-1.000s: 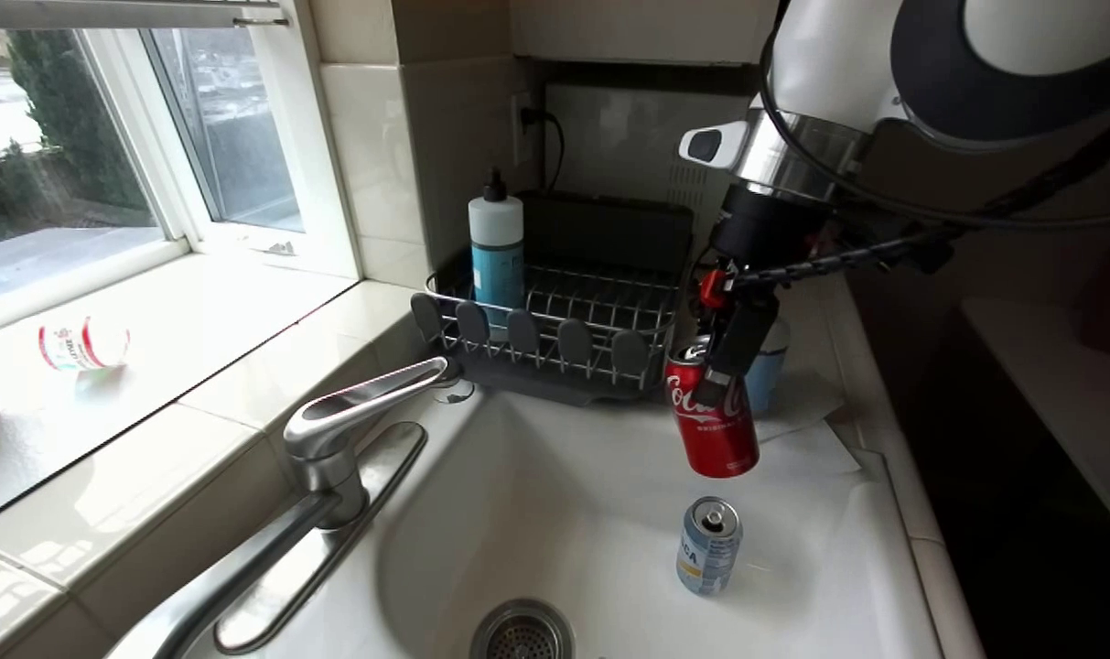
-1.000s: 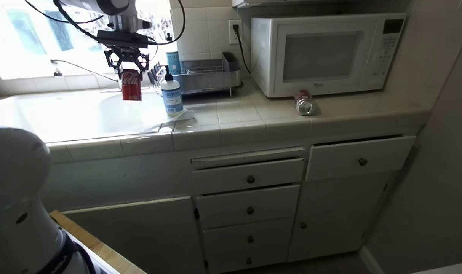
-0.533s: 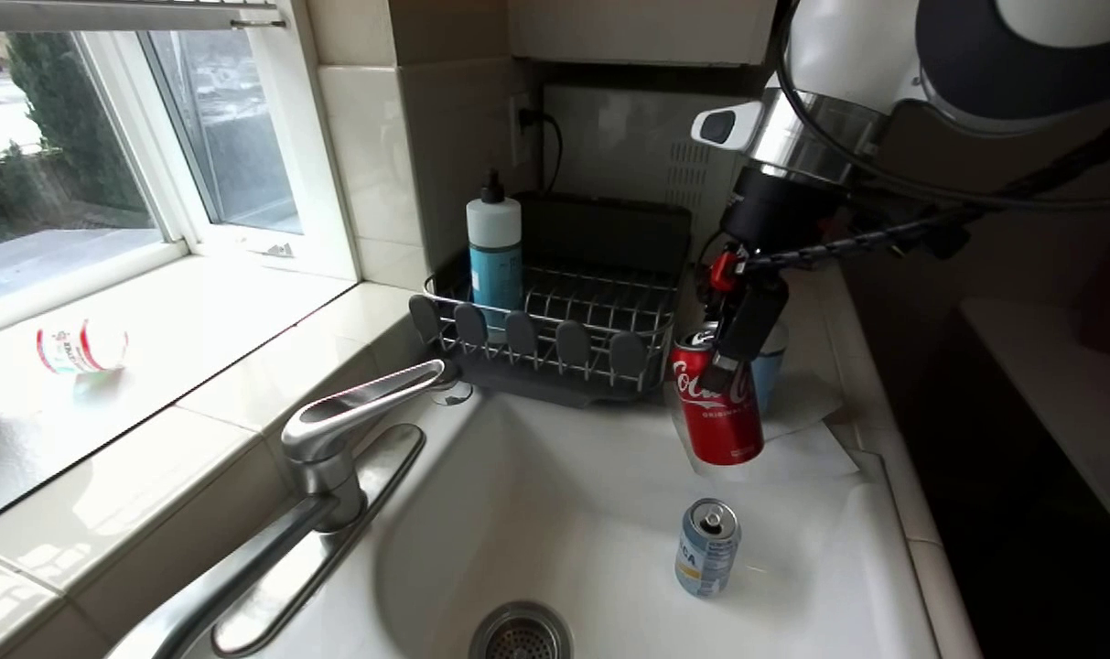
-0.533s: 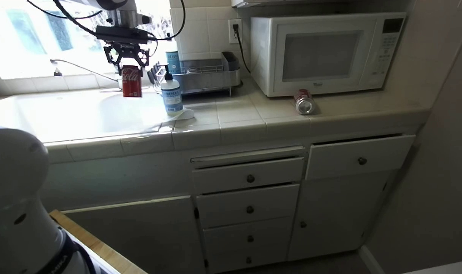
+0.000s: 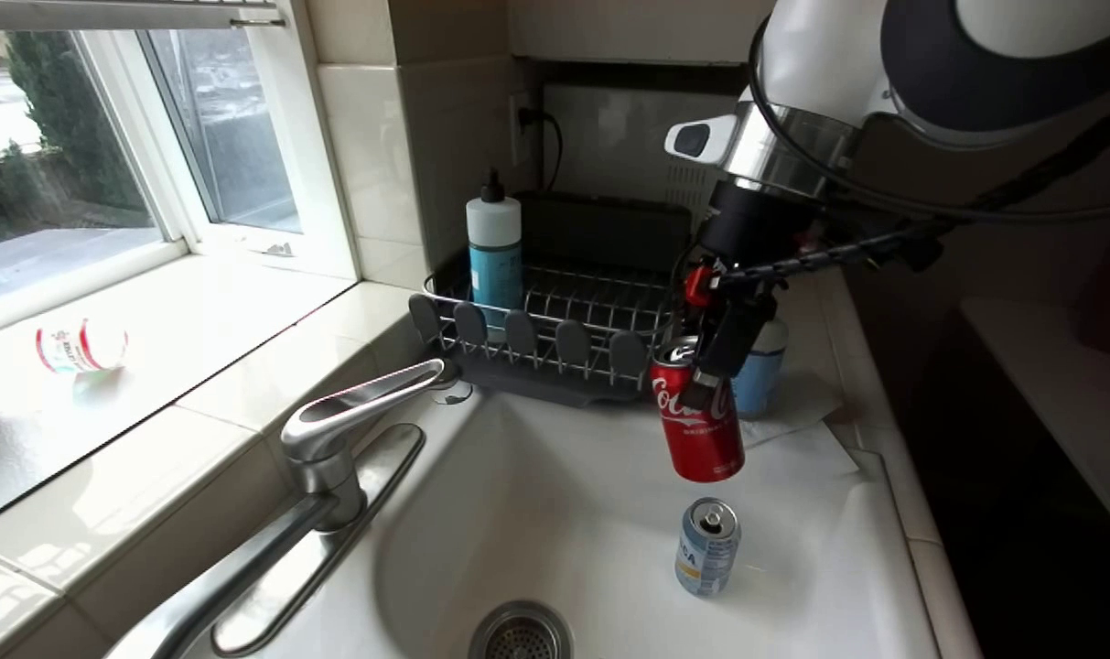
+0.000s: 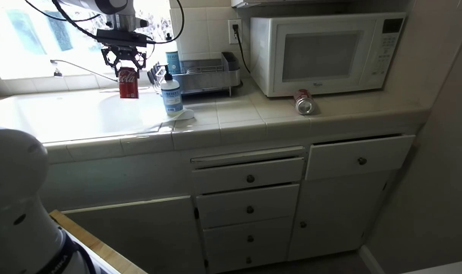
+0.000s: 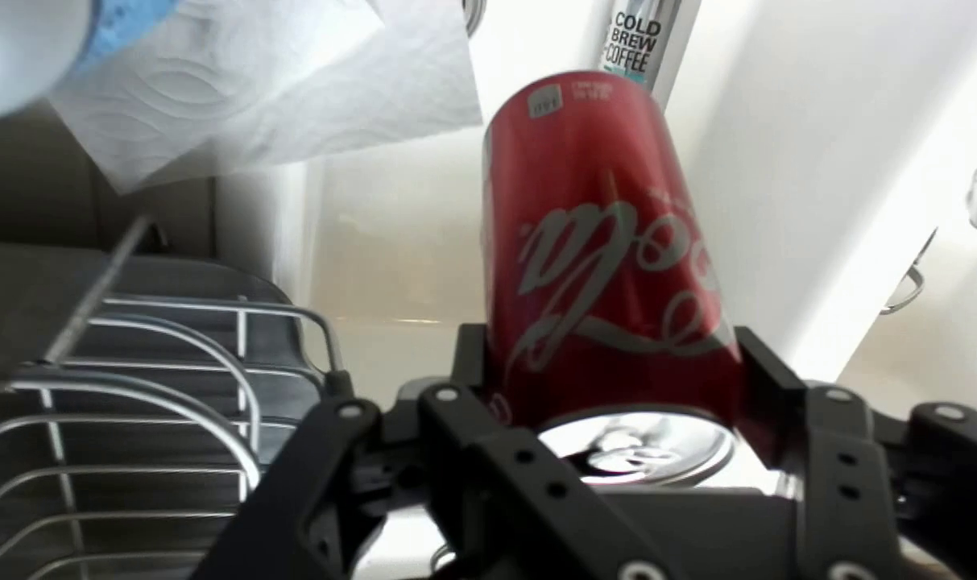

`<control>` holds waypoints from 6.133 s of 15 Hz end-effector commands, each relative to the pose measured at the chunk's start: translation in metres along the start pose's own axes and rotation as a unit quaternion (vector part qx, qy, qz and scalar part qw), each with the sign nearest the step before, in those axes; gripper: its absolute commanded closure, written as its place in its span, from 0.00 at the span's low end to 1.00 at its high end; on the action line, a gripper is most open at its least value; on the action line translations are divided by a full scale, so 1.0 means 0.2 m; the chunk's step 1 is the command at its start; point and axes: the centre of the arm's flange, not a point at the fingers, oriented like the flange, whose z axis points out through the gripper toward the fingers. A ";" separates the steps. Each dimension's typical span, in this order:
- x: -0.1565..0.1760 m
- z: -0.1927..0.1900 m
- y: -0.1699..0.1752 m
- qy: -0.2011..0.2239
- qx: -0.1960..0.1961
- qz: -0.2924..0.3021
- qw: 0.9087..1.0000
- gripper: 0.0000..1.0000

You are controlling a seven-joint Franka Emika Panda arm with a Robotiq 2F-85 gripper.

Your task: Put one red can inside the right sink

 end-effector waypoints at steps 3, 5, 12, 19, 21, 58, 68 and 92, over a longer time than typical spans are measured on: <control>0.29 0.27 -0.05 -0.021 0.049 -0.028 0.998 0.53; 0.35 0.36 -0.06 -0.029 0.037 -0.001 0.999 0.53; 0.48 0.55 -0.09 -0.030 -0.053 0.171 0.983 0.53; 0.48 0.64 -0.18 -0.035 -0.056 0.166 0.984 0.28; 0.48 0.64 -0.18 -0.035 -0.056 0.167 0.984 0.28; 0.08 1.39 0.06 0.176 -0.119 0.023 0.977 0.09; 0.15 1.18 -0.16 0.074 -0.102 0.104 0.987 0.00; -0.53 -0.46 -1.22 -0.143 -0.177 0.205 0.952 0.00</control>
